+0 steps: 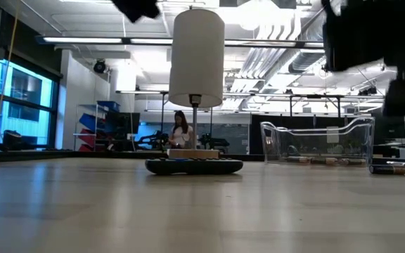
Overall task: Sort batteries
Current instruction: Put the silver battery into the bottom transparent bin
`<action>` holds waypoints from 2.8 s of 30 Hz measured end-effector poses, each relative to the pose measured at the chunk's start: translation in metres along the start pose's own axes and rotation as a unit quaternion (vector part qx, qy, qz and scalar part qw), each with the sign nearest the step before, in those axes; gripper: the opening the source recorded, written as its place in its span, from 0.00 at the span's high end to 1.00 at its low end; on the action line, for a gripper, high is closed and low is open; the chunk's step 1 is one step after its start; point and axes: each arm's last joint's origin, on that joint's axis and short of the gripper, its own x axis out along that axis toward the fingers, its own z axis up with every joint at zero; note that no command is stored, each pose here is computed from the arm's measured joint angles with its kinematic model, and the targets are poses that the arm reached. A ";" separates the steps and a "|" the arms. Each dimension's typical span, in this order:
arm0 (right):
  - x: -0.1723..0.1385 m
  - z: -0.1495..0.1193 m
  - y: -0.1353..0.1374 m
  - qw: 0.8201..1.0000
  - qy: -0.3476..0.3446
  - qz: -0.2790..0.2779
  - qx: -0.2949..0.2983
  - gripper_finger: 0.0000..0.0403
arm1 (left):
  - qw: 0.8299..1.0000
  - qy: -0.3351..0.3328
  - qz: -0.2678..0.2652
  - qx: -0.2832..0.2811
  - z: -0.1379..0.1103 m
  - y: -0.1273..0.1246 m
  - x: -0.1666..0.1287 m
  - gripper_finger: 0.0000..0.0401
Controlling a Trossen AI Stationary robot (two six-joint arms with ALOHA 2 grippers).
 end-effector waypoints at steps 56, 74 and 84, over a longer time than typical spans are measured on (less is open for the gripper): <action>0.055 -0.003 0.030 0.999 -0.025 0.034 -0.019 1.00 | 0.958 0.031 -0.103 0.265 0.035 -0.036 0.169 0.68; -0.003 0.021 0.040 0.992 -0.104 -0.035 -0.059 1.00 | 0.970 0.106 -0.099 0.195 -0.002 -0.020 0.183 0.68; -0.066 -0.002 0.048 0.976 -0.215 -0.021 0.010 1.00 | 0.994 0.042 -0.038 0.096 0.004 0.015 0.188 0.68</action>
